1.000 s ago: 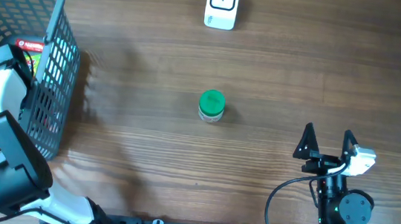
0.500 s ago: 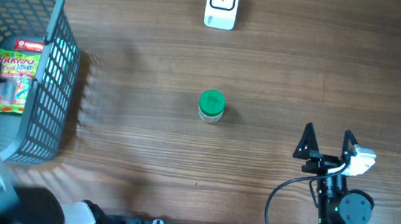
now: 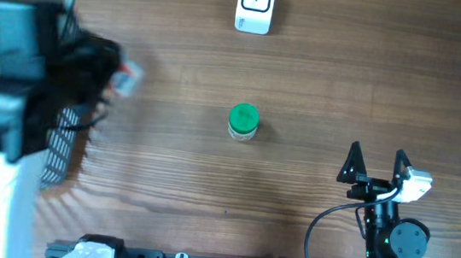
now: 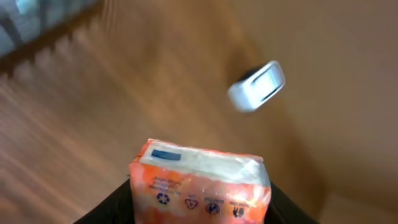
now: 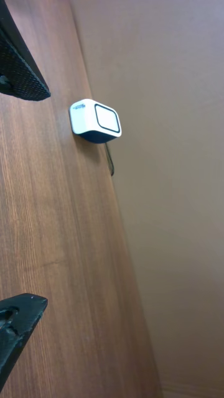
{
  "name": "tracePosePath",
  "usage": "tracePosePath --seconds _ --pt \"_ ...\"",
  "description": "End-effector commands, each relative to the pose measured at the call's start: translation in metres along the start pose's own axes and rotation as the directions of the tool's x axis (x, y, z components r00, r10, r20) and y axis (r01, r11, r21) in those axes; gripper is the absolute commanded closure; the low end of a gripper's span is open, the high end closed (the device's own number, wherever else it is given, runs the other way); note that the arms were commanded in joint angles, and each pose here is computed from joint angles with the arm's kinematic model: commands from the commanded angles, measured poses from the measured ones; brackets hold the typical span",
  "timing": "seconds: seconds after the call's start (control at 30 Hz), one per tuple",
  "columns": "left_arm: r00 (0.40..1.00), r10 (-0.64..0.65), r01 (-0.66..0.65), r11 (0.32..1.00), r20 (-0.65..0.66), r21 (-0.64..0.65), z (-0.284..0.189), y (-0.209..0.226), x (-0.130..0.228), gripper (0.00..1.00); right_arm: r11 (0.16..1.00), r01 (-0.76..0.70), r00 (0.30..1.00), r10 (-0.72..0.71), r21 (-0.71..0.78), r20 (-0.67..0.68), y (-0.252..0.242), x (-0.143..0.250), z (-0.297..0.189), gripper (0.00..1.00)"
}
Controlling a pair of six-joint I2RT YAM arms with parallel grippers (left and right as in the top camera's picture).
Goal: Scan the item barcode
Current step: 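Carry the box with the left gripper and set it beside the jar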
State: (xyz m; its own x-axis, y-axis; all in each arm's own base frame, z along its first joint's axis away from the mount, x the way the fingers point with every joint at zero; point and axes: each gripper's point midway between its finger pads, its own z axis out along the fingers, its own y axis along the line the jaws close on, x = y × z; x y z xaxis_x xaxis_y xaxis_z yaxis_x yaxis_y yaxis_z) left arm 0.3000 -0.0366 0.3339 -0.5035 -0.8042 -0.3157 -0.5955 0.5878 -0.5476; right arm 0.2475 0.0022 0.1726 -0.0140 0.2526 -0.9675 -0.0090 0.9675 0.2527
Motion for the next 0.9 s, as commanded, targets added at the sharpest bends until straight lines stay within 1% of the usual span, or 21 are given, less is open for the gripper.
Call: tracePosePath --seconds 0.0,0.13,0.17,0.27,0.4,0.53,0.63,0.7,0.73,0.8,0.83,0.87 --pt "0.998 0.056 -0.061 0.979 -0.03 -0.194 0.058 0.008 0.04 0.53 1.0 0.017 1.0 -0.017 -0.018 0.006 0.004 -0.001 0.0 0.0" --pt "0.988 0.13 -0.152 0.925 -0.086 -0.348 0.121 0.02 0.084 0.52 1.0 0.017 1.0 -0.017 -0.018 0.007 0.004 -0.001 0.0 0.0" --pt "0.98 0.158 -0.194 0.901 -0.122 -0.389 0.145 0.027 0.101 0.52 1.0 0.017 1.0 -0.017 -0.018 0.007 0.004 -0.001 0.0 0.0" --pt "0.969 0.181 -0.239 0.86 -0.169 -0.45 0.179 0.041 0.12 0.52 1.0 0.017 1.0 -0.017 -0.018 0.007 0.004 -0.001 0.0 0.0" --pt "0.964 0.18 -0.261 0.797 -0.197 -0.545 0.216 0.064 0.132 0.51 1.0 0.017 1.0 -0.017 -0.018 0.007 0.004 -0.001 0.0 0.0" --pt "0.961 0.182 -0.269 0.78 -0.208 -0.565 0.231 0.071 0.137 0.5 1.0 0.017 1.0 -0.017 -0.018 0.007 0.004 -0.001 0.0 0.0" --pt "0.961 0.182 -0.27 0.78 -0.208 -0.564 0.238 0.078 0.14 0.47 1.0 0.017 1.0 -0.017 -0.018 0.006 0.004 -0.001 0.0 0.0" --pt "0.961 0.182 -0.272 0.776 -0.21 -0.569 0.241 0.085 0.143 0.36 1.0 0.017 1.0 -0.017 -0.018 0.006 0.004 -0.001 0.0 0.0" --pt "0.96 0.183 -0.272 0.775 -0.211 -0.571 0.242 0.087 0.143 0.27 1.0 0.017 1.0 -0.017 -0.018 0.007 0.004 -0.001 0.0 0.0" --pt "0.961 0.195 -0.275 0.768 -0.198 -0.579 0.242 0.089 0.14 0.14 1.0 0.017 1.0 -0.017 -0.018 0.007 0.004 -0.001 0.0 0.0" --pt "0.961 0.198 -0.274 0.768 -0.192 -0.579 0.242 0.088 0.139 0.04 1.0 0.017 1.0 -0.017 -0.018 0.007 0.004 -0.001 0.0 0.0" --pt "0.962 0.2 -0.272 0.771 -0.187 -0.575 0.24 0.086 0.138 0.0 1.0 0.017 1.0 -0.017 -0.018 0.007 0.004 -0.001 0.0 0.0"
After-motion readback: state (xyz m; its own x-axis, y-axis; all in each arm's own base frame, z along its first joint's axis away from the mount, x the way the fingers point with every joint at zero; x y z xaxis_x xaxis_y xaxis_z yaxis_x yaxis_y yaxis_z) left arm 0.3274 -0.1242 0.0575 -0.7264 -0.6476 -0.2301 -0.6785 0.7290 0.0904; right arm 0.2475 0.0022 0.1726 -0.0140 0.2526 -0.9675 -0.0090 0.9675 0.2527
